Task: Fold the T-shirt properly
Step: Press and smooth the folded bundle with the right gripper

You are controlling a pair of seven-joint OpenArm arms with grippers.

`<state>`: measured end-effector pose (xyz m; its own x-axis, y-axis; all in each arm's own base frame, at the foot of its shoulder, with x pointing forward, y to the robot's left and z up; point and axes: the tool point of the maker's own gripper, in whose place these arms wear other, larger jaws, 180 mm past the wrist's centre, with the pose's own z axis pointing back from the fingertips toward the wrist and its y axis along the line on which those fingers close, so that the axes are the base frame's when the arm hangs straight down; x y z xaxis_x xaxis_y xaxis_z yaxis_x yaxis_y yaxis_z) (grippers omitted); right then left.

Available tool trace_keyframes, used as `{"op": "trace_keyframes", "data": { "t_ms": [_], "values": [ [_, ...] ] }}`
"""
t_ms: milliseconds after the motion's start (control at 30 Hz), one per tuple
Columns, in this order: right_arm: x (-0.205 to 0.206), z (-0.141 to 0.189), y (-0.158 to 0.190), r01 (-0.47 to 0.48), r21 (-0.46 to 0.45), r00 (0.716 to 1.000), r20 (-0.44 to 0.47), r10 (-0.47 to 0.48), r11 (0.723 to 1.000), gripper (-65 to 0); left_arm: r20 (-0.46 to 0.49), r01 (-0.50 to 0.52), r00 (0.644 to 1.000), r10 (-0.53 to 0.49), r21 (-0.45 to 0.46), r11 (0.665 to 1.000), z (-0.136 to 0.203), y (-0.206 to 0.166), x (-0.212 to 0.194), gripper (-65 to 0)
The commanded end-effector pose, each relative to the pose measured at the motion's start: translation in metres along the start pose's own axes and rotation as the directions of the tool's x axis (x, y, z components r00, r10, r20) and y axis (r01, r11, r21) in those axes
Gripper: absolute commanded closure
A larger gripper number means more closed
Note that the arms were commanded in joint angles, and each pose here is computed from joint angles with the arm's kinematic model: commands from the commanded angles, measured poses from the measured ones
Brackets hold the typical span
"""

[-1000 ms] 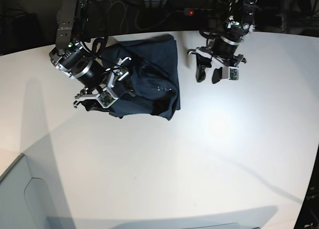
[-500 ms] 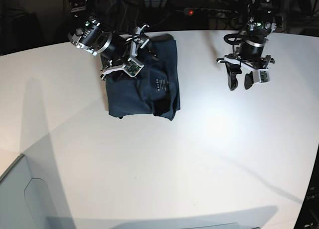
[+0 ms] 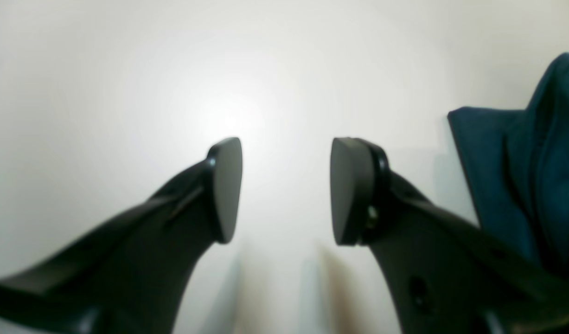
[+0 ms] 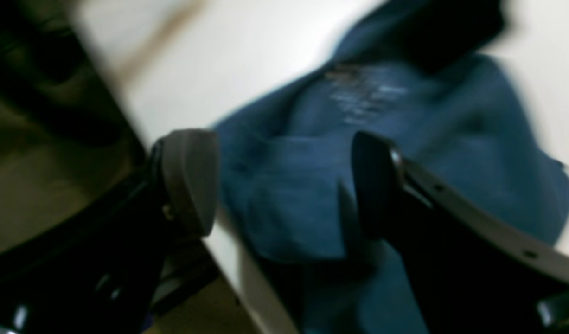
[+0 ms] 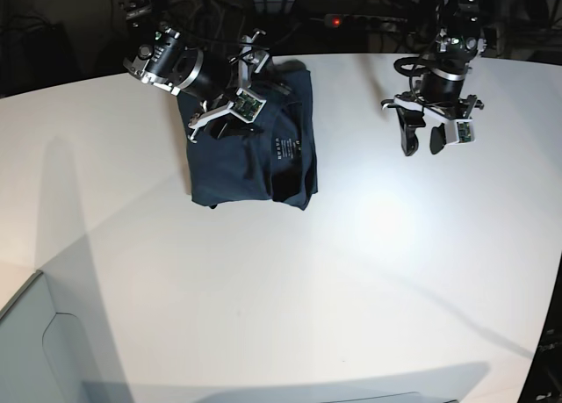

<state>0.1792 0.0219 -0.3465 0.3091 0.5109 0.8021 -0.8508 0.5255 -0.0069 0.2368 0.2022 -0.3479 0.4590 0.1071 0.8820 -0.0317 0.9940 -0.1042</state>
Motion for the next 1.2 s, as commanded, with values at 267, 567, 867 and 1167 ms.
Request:
{"op": "trace_keyframes", "data": {
  "t_ms": [267, 567, 867, 1167],
  "values": [
    [-0.013, -0.031, 0.018, 0.105, 0.090, 0.994, -0.004, -0.105, 0.990, -42.6, 0.034, 0.006, 0.999, -0.006, -0.004, 1.000, 0.002, 0.001, 0.009, -29.8],
    [-0.002, -0.041, 0.048, 0.062, 0.181, 0.998, 0.009, -0.065, 0.981, -42.5, 0.048, 0.008, 0.999, -0.009, 0.035, 0.999, 0.004, 0.015, 0.015, -29.8],
    [0.025, -0.027, 0.040, 0.010, 0.138, 0.996, 0.082, -0.021, 0.990, -42.0, 0.042, 0.011, 0.999, -0.013, 0.056, 0.998, 0.008, 0.023, 0.013, -29.8],
    [0.011, -0.037, 0.044, 0.039, 0.165, 0.998, 0.043, -0.046, 0.985, -41.9, 0.042, 0.009, 0.999, -0.012, 0.056, 0.998, 0.008, 0.023, 0.013, -29.8]
  ]
}}
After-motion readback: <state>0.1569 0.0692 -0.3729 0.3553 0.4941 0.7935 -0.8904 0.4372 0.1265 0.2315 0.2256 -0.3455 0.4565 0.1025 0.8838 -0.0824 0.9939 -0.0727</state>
